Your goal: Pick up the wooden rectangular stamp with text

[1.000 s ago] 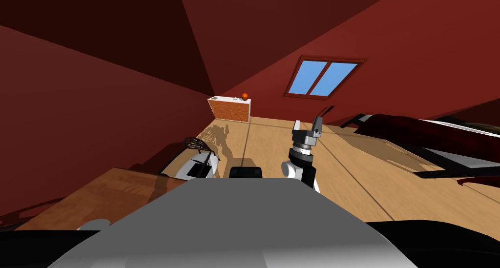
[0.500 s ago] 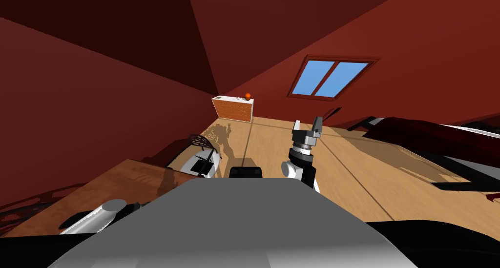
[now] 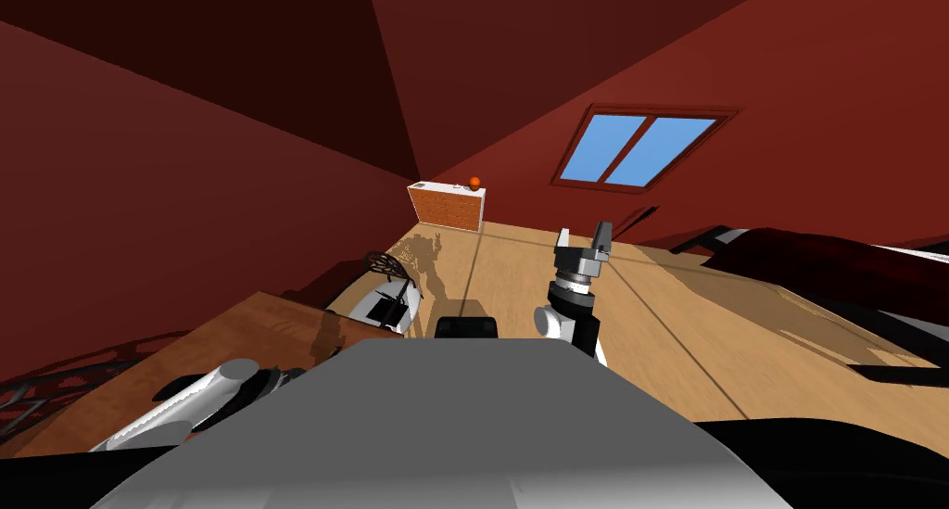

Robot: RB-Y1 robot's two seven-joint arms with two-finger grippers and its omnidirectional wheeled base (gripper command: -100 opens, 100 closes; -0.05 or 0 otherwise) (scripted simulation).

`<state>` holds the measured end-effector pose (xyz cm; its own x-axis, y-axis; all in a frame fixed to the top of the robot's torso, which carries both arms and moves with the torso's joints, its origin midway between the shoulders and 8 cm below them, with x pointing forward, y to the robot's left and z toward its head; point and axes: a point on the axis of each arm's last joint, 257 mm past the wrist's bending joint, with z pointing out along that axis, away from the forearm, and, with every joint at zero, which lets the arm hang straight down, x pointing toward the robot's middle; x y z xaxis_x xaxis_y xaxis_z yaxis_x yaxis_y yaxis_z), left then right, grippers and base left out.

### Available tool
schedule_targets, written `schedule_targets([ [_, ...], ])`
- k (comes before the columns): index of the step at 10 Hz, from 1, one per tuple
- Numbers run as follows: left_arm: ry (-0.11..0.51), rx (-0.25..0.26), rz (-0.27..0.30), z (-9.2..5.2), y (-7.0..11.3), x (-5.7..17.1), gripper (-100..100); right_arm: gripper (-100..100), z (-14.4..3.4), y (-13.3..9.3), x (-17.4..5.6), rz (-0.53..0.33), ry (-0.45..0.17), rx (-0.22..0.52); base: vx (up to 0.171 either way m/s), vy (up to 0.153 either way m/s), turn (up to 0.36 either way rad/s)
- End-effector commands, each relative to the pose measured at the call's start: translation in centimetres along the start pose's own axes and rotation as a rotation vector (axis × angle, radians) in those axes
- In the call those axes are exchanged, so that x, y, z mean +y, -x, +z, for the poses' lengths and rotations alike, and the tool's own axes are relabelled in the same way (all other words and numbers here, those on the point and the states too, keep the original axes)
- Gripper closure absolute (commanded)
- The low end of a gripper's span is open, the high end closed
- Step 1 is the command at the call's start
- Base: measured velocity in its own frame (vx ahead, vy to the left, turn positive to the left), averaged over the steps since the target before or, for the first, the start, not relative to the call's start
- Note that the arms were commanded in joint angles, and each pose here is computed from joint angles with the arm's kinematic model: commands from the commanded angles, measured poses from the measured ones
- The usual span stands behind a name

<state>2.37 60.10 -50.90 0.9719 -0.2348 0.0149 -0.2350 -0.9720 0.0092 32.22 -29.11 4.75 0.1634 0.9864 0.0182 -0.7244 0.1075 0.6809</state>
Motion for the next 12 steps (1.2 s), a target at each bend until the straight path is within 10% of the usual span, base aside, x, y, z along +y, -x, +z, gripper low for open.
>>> schedule_targets([
  [1, -0.002, -0.018, 0.015, -0.1, -0.2, -0.5, 100, 0, 0.0, 0.0, 0.0, 0.000, 0.000, 0.000, -0.029, -0.007, 0.045],
  [12, -0.011, -0.033, 0.046, -1.9, -5.5, -2.0, 100, 0, 0.0, 0.0, 0.0, 0.000, 0.000, 0.000, -0.024, -0.002, 0.064],
])
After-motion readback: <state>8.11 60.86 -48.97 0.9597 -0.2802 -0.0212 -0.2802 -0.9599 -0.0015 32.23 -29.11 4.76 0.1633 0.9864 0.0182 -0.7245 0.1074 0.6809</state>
